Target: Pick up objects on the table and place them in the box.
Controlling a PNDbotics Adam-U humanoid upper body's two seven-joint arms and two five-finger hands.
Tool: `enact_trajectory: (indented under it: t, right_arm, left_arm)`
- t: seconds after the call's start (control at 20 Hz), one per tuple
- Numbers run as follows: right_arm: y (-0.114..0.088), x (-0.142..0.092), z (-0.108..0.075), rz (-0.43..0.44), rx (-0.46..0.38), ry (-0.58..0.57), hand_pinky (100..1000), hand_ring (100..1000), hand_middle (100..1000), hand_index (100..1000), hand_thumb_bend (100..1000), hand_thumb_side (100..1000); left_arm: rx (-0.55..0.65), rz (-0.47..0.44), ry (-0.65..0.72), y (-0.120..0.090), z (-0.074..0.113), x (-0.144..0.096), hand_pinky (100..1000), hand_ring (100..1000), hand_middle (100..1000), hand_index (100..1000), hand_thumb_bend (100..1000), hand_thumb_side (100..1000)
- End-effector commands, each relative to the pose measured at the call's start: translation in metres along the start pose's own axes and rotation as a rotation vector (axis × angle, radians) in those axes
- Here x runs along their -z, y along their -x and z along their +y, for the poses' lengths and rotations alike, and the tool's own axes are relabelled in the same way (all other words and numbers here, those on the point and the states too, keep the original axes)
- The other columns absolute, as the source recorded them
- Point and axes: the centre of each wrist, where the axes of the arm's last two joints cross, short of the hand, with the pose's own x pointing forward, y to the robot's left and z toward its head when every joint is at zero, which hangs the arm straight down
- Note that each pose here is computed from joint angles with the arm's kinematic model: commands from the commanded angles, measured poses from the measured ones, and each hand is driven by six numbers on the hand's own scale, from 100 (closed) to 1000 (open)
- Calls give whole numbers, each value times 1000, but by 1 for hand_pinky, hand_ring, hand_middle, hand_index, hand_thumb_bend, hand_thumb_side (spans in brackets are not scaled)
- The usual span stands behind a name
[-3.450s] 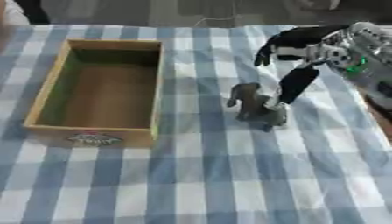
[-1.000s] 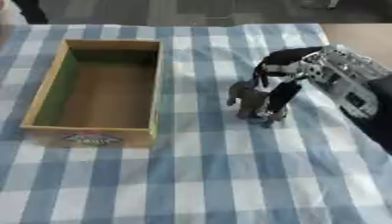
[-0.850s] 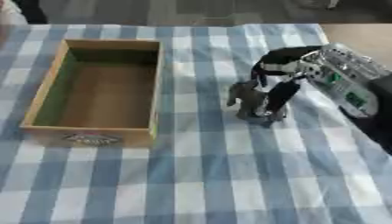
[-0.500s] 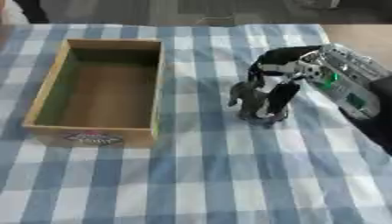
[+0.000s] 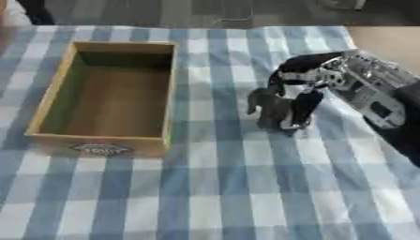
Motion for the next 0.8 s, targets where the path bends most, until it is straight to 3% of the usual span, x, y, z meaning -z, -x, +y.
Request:
enact_trajectory:
  t: [0.05, 0.3, 0.55, 0.8]
  right_arm:
    - [9, -5, -6, 37, -10, 24, 776, 914, 641, 793, 471, 329]
    - [9, -3, -6, 39, -6, 28, 768, 903, 600, 757, 452, 287]
    - [5, -4, -8, 29, 1, 40, 758, 888, 550, 717, 427, 170]
    - [3, -5, -10, 25, 11, 43, 749, 877, 531, 691, 353, 105]
  left_arm:
    - [-3, -44, 2, -7, 2, 8, 839, 857, 800, 804, 100, 649]
    - [-2, -44, 2, -7, 2, 8, 838, 857, 800, 803, 100, 648]
    - [0, -44, 1, -7, 2, 8, 838, 858, 800, 803, 100, 648]
    - [1, -43, 1, -7, 3, 8, 838, 859, 800, 802, 100, 648]
